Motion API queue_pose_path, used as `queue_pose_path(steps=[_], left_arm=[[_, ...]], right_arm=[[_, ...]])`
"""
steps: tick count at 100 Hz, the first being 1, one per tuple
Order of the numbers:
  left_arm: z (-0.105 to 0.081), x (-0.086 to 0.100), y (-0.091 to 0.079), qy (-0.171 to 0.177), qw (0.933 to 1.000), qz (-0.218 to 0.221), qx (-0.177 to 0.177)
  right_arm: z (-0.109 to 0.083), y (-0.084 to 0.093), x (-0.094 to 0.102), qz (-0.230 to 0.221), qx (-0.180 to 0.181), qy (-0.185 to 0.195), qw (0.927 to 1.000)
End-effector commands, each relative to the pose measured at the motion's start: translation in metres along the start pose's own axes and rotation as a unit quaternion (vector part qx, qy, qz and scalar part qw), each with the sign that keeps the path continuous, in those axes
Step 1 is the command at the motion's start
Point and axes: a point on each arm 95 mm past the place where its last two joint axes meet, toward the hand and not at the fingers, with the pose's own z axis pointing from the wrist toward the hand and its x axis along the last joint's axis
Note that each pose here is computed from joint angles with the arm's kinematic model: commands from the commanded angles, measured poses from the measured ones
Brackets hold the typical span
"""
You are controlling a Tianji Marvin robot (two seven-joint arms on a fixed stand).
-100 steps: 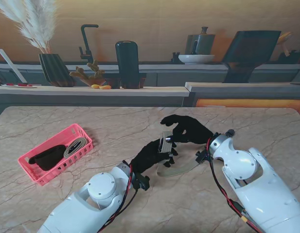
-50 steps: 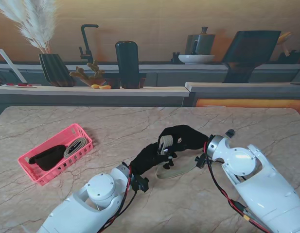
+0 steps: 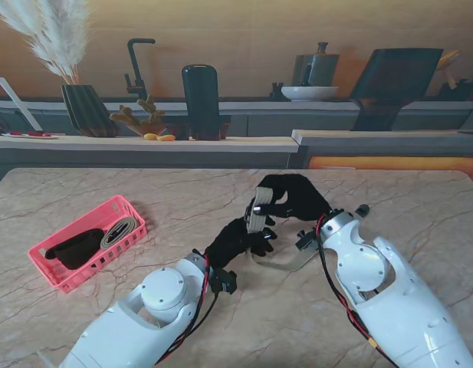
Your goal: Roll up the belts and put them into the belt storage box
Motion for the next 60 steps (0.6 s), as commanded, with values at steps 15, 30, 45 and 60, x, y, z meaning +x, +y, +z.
queue_pose_path(steps=[15, 30, 45, 60], left_arm=[[-0.002, 0.000, 0.004, 0.000, 0.9986, 0.014, 0.051], [-0.003, 0.002, 0.003, 0.002, 0.9980, 0.005, 0.063], [-0.004, 0.003, 0.002, 0.003, 0.9978, 0.008, 0.066], [-0.006, 0.004, 0.004, 0.002, 0.9990, -0.001, 0.045]], right_arm=[[0.013, 0.040, 0.030, -0.054, -0.084, 0.036, 0.9944], [0.014, 0.057, 0.039, -0.088, -0.118, 0.046, 0.9880], [0.016, 0.067, 0.045, -0.110, -0.143, 0.053, 0.9822], [0.019, 0.066, 0.042, -0.135, -0.150, 0.056, 0.9778]])
